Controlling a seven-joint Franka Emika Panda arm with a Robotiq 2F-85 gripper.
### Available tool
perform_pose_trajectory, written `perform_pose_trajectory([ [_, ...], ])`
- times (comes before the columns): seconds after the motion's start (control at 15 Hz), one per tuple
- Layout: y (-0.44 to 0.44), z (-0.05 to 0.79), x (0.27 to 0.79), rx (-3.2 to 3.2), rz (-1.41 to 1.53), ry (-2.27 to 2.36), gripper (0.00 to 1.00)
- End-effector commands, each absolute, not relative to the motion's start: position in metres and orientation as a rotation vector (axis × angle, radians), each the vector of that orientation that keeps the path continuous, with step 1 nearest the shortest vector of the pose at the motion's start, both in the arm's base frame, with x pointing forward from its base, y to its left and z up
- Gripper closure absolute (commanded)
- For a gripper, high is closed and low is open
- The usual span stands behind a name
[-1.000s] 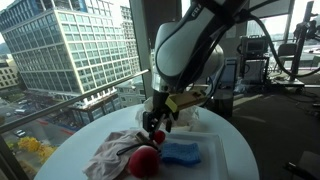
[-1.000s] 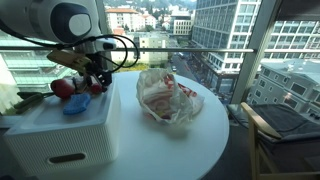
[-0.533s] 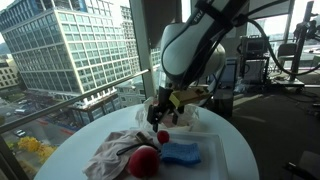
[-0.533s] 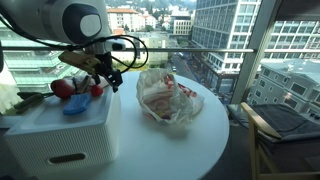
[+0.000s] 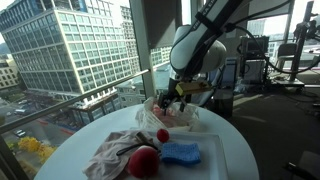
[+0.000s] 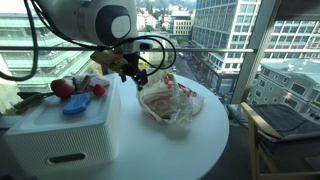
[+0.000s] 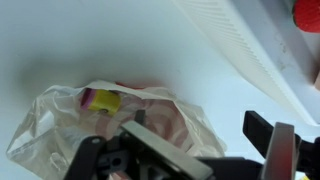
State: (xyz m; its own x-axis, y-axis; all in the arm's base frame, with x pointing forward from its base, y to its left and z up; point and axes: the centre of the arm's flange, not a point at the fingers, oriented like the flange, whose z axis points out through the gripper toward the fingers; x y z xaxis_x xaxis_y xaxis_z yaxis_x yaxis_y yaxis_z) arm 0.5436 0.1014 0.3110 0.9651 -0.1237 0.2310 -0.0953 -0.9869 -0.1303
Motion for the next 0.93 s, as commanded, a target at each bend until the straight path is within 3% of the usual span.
perform_pose_trajectory([
  [0.0,0.087,0.286,0.586,-2.983,-0.365,0.236,0.0],
  [0.87,0.046,0.19,0.622,-3.004,-0.436,0.733,0.0],
])
